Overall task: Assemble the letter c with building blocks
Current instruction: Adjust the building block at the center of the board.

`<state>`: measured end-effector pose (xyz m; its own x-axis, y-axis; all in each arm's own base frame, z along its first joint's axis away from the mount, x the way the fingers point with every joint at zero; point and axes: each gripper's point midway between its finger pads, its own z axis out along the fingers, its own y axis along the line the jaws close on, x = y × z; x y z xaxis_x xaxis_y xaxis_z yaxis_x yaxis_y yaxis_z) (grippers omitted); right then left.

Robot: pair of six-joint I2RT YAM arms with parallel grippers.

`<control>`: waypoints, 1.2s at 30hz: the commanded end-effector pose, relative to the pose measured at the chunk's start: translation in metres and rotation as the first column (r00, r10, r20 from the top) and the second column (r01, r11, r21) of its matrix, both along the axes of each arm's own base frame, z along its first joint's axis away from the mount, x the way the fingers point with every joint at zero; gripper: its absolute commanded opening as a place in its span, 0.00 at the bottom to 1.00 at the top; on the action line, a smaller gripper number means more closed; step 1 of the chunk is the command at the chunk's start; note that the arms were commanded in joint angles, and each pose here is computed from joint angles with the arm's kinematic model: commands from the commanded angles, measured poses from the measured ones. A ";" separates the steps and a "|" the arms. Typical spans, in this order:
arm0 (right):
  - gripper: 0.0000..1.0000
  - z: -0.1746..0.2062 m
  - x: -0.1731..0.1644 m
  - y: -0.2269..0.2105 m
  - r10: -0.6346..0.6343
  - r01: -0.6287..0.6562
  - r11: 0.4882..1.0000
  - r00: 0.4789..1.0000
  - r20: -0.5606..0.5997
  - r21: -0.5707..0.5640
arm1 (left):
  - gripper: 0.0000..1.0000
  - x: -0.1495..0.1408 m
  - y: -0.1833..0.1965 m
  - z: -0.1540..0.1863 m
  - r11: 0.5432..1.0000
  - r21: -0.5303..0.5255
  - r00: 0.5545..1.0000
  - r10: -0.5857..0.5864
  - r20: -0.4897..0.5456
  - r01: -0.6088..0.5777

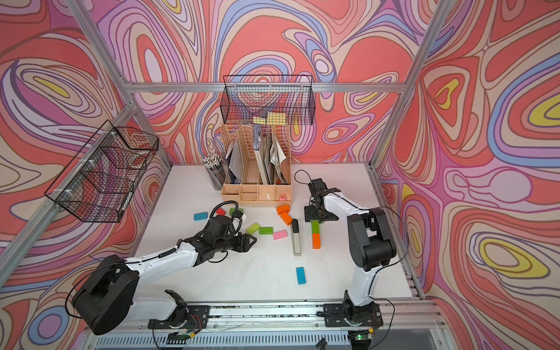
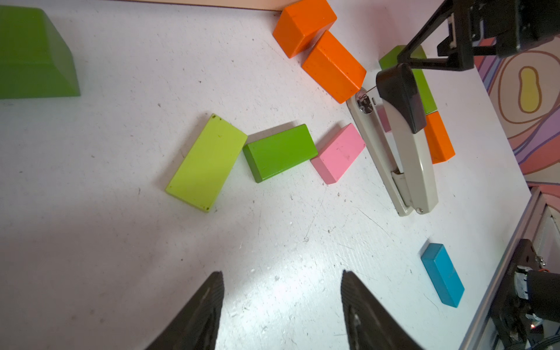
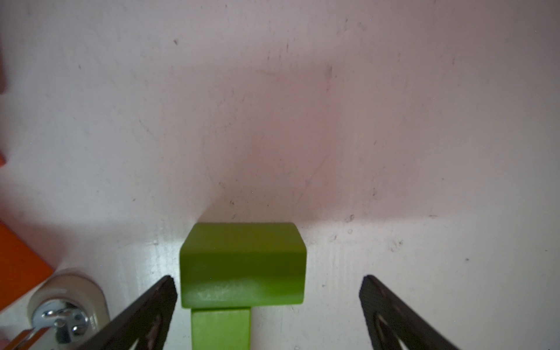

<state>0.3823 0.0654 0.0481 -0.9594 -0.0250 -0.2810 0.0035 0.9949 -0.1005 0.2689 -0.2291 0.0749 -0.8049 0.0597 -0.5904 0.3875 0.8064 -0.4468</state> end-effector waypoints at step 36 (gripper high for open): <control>0.98 0.031 0.017 0.013 0.009 -0.024 0.993 0.992 0.128 0.117 | 0.64 0.004 0.004 0.005 1.000 0.009 1.000 0.021 0.016 -0.021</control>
